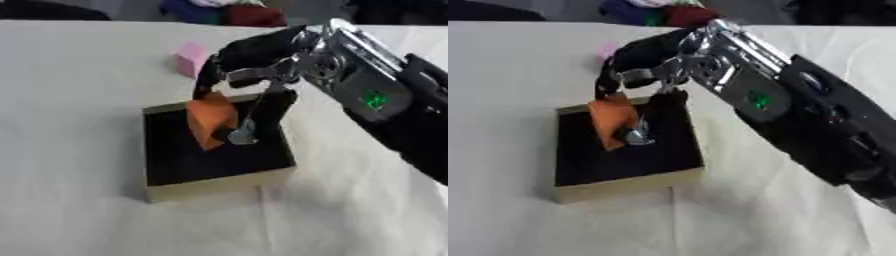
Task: Pick up objects on the table and place them in the box.
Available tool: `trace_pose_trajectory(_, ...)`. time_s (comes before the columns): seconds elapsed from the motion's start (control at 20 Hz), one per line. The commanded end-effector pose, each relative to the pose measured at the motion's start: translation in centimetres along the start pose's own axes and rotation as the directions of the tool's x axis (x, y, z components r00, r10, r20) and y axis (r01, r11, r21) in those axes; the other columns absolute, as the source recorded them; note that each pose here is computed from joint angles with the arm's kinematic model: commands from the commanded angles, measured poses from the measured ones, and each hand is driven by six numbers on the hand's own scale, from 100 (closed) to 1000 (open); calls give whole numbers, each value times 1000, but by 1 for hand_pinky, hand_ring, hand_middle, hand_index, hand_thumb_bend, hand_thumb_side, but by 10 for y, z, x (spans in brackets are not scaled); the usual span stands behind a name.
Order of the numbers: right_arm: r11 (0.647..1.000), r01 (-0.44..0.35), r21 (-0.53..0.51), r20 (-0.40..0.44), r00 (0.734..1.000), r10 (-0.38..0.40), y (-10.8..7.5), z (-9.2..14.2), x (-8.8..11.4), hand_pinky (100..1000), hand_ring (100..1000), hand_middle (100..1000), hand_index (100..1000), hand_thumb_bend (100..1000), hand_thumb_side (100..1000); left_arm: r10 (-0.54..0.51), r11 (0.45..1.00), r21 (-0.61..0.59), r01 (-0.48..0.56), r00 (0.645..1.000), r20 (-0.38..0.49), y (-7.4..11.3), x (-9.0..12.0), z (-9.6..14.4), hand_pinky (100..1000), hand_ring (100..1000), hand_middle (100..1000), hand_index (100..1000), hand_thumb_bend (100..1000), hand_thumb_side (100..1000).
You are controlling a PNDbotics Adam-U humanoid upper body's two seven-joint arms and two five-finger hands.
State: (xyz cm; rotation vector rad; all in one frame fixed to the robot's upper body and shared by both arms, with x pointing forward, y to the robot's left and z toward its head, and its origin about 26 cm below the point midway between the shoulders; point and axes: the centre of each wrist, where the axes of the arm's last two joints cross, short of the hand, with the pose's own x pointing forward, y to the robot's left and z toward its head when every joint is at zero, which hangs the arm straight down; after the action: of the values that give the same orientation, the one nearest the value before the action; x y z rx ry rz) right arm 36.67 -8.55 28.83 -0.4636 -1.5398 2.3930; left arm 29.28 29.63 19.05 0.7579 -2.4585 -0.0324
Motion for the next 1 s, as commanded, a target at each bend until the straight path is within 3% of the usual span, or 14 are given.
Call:
trace_pose_trajectory(0.05, 1000, -27, 9, -8, 1000, 27, 0, 0, -1, 831, 806, 665, 730, 100, 472, 2, 1000, -1, -2, 1000, 31, 2, 5, -6, 563, 560, 686, 750, 100, 849)
trace_pose_trajectory(0.65, 994, -110, 23, -45, 993, 111, 20, -13, -9, 838, 832, 710, 754, 204, 504, 6, 1000, -3, -6, 1000, 27, 1, 5, -5, 563, 560, 687, 750, 100, 849)
trace_pose_trajectory(1.0, 990, -141, -17, -80, 987, 140, 17, -7, -13, 851, 864, 760, 808, 359, 640, 6, 1000, -2, -6, 1000, 25, 1, 5, -5, 563, 560, 687, 749, 100, 849)
